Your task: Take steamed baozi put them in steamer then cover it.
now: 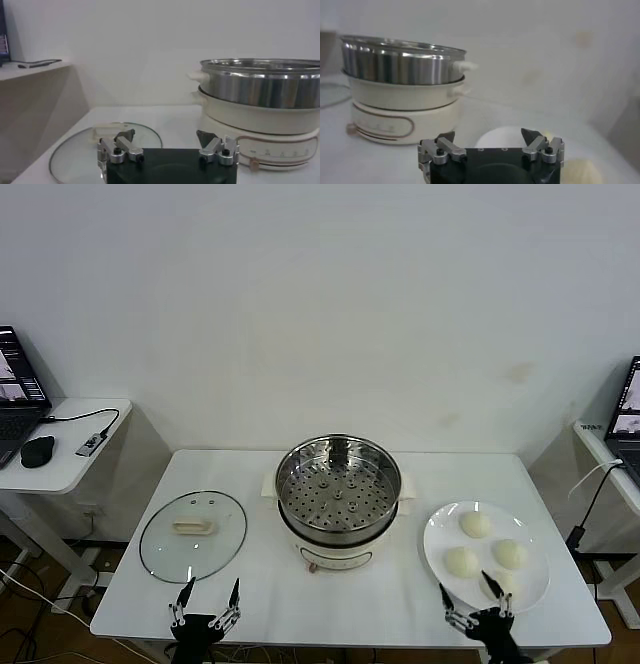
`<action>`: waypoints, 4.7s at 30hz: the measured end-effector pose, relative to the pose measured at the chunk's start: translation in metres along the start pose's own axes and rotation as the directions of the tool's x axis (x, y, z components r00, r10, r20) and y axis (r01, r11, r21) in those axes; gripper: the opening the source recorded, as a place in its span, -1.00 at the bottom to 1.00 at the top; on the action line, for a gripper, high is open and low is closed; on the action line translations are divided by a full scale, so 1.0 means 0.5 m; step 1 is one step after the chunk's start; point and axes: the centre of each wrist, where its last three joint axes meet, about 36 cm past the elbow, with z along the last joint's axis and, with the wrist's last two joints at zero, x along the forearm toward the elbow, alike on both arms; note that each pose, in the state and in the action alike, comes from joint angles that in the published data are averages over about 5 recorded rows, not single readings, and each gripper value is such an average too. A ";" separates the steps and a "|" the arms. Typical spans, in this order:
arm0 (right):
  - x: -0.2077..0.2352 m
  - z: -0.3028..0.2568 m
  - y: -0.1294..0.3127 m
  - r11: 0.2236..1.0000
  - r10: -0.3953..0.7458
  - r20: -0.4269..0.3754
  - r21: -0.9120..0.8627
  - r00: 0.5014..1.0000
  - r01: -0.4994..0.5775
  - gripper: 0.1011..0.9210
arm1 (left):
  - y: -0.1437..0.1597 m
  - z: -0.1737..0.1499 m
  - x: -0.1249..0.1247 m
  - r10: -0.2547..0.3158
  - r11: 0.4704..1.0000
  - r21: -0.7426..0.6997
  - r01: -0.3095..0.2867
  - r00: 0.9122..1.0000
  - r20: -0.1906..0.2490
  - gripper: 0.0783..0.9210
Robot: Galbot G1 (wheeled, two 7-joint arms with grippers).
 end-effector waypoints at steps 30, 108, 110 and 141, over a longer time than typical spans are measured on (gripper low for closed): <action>-0.333 -0.186 -0.431 0.524 -0.379 -0.591 0.497 0.712 0.691 0.76 | 0.018 -0.043 -0.025 -0.041 0.977 -0.209 0.034 0.999 -0.033 0.77; -0.593 -0.438 -0.462 0.411 -0.428 -0.653 0.474 0.624 0.779 0.18 | 0.047 -0.063 -0.027 -0.061 0.970 -0.234 0.059 0.998 0.001 0.77; -0.604 -0.483 -0.457 0.399 -0.442 -0.627 0.503 0.642 0.767 0.18 | 0.049 -0.066 -0.028 -0.058 0.972 -0.229 0.058 0.998 0.006 0.77; -0.810 -0.750 -0.046 -0.296 -0.635 -0.575 0.798 0.516 0.525 0.22 | 0.084 -0.060 -0.051 -0.124 0.990 -0.068 0.127 0.992 0.033 0.77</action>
